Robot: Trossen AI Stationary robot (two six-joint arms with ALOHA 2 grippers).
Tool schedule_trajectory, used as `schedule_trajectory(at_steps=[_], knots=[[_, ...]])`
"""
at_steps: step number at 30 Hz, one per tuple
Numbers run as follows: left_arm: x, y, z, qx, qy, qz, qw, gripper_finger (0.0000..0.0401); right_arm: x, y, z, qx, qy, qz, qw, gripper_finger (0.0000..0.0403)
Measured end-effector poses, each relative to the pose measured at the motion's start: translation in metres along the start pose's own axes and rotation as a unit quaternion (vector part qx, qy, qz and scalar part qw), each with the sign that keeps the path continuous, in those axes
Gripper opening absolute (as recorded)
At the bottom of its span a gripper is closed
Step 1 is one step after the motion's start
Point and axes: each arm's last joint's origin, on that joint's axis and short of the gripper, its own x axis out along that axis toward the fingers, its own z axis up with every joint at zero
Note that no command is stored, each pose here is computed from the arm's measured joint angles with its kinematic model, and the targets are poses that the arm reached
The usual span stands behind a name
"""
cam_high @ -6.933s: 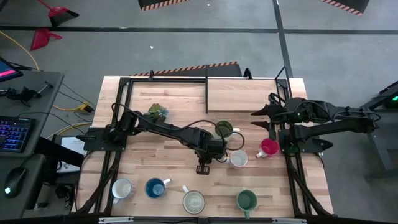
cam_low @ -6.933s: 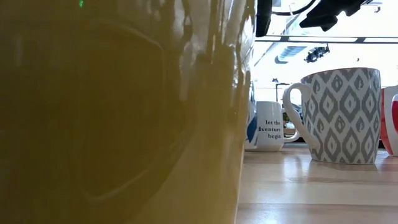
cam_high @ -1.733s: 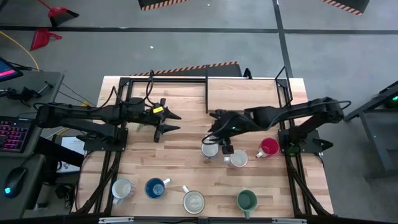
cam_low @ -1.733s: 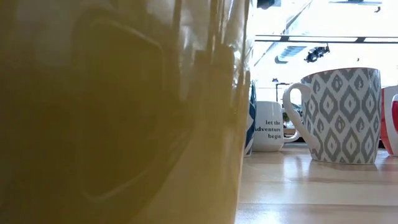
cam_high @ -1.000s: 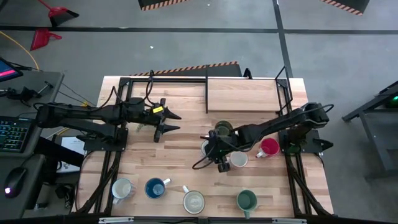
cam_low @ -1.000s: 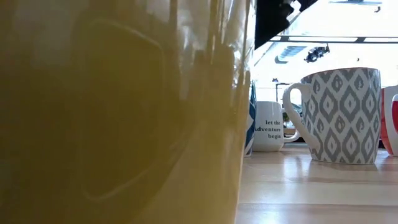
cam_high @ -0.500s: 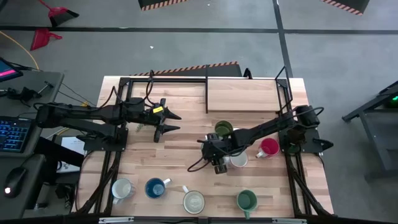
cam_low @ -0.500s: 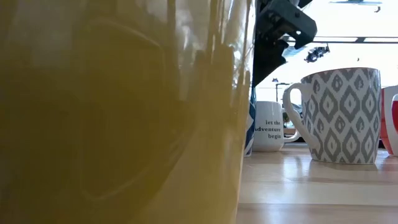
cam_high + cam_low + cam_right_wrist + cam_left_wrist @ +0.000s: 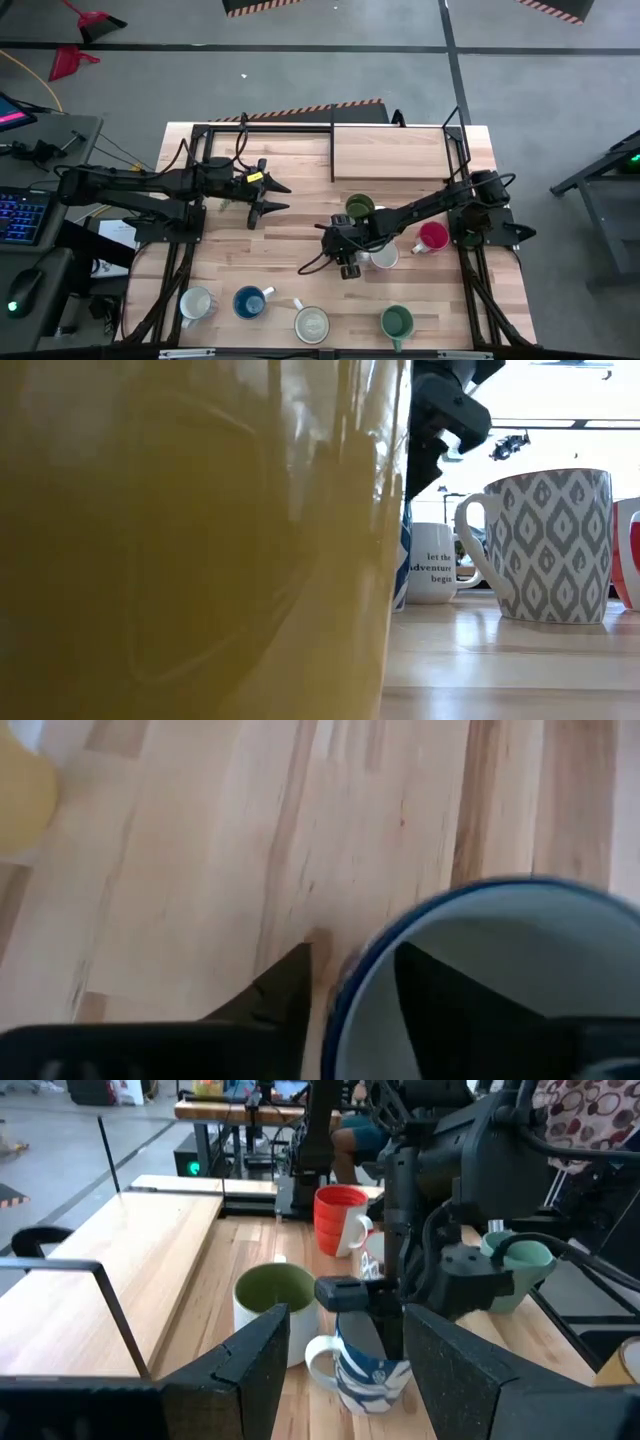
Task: Place coffee mugs
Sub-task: Put the white blue mug on the shelf
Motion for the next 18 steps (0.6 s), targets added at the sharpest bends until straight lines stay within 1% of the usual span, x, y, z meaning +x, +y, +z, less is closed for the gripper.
schedule_trajectory(at_steps=[2,5,6,8,12,18], knots=[[0.0,0.0,-0.001,0.0,0.003,0.0,1.0,0.0186,0.004,0.0,-0.001,0.006,0.004,-0.001,1.0,0.0088],[0.0,0.0,-0.001,-0.001,0.007,0.0,1.0,0.0186,0.003,0.0,-0.001,0.012,0.004,-0.006,1.0,0.0028],[0.0,0.0,-0.001,-0.001,0.008,0.0,1.0,0.0186,0.003,0.0,0.0,0.009,-0.001,-0.009,1.0,0.0016],[0.0,0.0,-0.002,-0.001,0.009,0.0,1.0,0.0186,0.004,-0.001,0.001,0.011,-0.008,-0.023,1.0,0.0011],[0.0,0.0,-0.002,0.006,0.011,0.0,1.0,0.0186,-0.002,-0.002,0.003,0.015,-0.017,-0.031,0.999,0.0005],[0.0,0.0,-0.002,0.012,0.012,0.0,1.0,0.0186,-0.032,0.0,0.02,0.013,-0.067,-0.046,0.997,0.0003]])
